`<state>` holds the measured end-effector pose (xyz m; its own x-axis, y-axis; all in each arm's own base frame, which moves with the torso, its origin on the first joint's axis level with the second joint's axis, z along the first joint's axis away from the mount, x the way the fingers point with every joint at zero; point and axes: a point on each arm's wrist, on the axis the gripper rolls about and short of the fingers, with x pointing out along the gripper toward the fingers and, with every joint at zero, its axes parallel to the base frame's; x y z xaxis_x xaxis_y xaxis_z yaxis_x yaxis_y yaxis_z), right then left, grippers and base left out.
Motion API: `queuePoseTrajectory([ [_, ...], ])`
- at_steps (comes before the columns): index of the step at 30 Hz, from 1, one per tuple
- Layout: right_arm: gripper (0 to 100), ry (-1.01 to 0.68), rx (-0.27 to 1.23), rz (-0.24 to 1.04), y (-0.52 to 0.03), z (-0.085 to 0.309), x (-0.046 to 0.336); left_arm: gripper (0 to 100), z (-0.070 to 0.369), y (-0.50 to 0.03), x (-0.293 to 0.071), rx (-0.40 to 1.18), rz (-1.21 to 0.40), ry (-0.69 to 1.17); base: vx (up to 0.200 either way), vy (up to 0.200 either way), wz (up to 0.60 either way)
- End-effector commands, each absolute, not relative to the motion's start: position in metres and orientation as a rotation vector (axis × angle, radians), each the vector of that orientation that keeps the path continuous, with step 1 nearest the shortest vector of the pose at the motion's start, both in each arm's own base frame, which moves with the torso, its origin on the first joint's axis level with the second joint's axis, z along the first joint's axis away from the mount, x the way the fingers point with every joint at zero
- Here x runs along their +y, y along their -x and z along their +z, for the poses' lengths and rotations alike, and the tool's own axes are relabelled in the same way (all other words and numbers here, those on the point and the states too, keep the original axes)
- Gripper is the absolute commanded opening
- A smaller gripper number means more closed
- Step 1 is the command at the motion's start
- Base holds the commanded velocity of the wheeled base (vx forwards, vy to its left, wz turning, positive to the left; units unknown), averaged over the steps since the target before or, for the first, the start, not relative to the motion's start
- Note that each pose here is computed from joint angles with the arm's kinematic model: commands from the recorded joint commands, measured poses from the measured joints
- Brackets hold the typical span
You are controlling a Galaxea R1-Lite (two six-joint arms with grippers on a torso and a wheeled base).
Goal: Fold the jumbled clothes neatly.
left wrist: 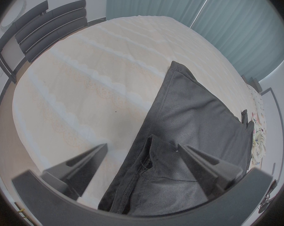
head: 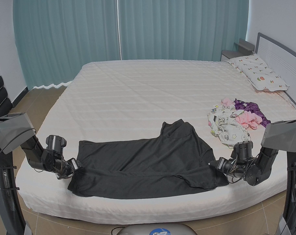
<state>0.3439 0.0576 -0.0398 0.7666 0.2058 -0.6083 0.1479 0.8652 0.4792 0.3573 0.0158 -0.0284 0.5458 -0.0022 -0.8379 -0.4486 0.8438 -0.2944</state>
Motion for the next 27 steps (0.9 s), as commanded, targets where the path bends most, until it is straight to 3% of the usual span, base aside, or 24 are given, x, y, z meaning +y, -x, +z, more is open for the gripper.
queuePoseTrajectory([
  [1,100,-0.543,0.649,0.048,-0.347,-0.021,0.057,100,-0.02,-0.358,0.019,0.941,0.279,0.528,0.0,0.0,0.0],
  [8,100,-0.547,0.597,0.07,-0.356,0.003,0.06,100,0.018,-0.37,0.029,0.809,0.263,0.566,0.0,0.0,0.0],
  [12,100,-0.543,0.602,0.083,-0.355,0.002,0.065,100,0.019,-0.372,0.029,0.794,0.271,0.589,0.0,0.0,0.0],
  [18,100,-0.542,0.603,0.086,-0.356,0.001,0.066,100,0.015,-0.373,0.029,0.804,0.275,0.597,0.2,0.0,0.0],
  [27,100,-0.538,0.61,0.088,-0.357,-0.001,0.068,100,0.023,-0.425,0.037,0.715,0.246,0.611,0.0,0.0,0.0],
])
